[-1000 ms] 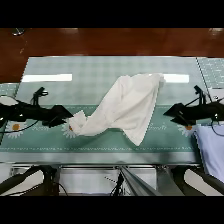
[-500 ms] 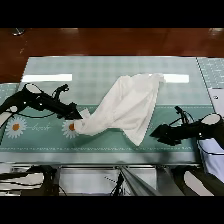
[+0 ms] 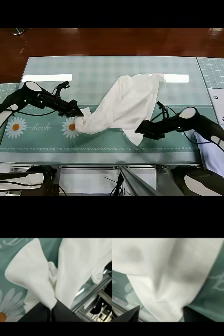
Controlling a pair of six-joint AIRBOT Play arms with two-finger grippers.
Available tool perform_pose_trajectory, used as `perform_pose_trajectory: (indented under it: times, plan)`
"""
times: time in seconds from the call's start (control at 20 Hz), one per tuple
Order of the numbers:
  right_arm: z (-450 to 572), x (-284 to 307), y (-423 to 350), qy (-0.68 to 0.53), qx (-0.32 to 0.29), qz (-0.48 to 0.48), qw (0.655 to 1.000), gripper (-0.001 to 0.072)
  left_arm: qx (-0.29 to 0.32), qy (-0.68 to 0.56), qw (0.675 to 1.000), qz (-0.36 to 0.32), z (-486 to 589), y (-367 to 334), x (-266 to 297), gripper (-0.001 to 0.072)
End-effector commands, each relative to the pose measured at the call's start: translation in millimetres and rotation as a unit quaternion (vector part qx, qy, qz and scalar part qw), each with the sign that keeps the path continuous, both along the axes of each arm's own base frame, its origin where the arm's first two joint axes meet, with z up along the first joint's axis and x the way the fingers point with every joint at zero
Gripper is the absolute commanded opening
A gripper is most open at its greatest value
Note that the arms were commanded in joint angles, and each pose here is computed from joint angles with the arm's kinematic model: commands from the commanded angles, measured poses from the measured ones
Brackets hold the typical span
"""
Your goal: Fold the shirts.
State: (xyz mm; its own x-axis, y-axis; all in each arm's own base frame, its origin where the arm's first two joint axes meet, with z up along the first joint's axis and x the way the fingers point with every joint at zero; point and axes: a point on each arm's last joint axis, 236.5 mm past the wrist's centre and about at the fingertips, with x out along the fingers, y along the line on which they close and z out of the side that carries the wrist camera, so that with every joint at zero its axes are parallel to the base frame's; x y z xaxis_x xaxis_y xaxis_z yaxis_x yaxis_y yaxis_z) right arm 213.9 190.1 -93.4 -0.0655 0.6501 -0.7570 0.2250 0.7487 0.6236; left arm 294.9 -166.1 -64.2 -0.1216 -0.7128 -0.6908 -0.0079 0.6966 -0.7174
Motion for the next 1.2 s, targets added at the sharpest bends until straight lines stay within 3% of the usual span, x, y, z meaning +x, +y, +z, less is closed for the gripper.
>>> perform_pose_trajectory:
  times: [0.0,0.05,0.1,0.15,0.2,0.3,0.45,0.55,0.7,0.8,1.0,1.15]
  plan:
    - [-8,17,32,-0.001,0.003,0.026,1.0,0.0605,-0.014,-0.003,1.0,0.005,5,-9,3,0.003]
    - [-6,23,40,-0.005,0.007,0.032,0.999,0.0494,-0.014,-0.003,1.0,0.003,5,-10,2,0.003]
    - [-3,30,46,-0.013,0.011,0.038,0.999,0.0306,-0.014,-0.003,1.0,0.001,5,-12,2,0.003]
    - [8,37,51,-0.036,0.024,0.062,0.997,0.0014,-0.019,-0.004,1.0,0.002,7,-15,2,0.003]
    - [22,40,55,-0.054,0.039,0.097,0.993,0.0021,-0.049,-0.006,0.999,0.018,21,-23,7,0.003]
    - [57,52,46,-0.077,0.043,0.153,0.984,0.0021,-0.169,-0.081,0.981,0.044,94,-42,39,0.003]
    - [179,144,8,-0.235,0.017,0.102,0.967,0.002,-0.282,-0.259,0.911,0.152,247,-17,111,0.003]
    - [304,188,-23,-0.38,-0.011,0.058,0.923,0.0019,-0.322,-0.381,0.84,0.215,363,13,132,0.003]
    - [471,179,-59,-0.562,-0.072,0.025,0.824,0.002,-0.336,-0.51,0.752,0.249,508,39,104,0.0028]
    - [538,136,-74,-0.63,-0.097,0.013,0.77,0.002,-0.29,-0.588,0.717,0.237,567,50,66,0.0028]
    - [596,42,-84,-0.714,-0.138,-0.005,0.686,0.002,-0.074,-0.713,0.646,0.263,621,86,-4,0.0028]
    - [616,-21,-90,-0.753,-0.167,-0.02,0.636,0.002,0.022,-0.773,0.572,0.274,650,93,-72,0.0028]
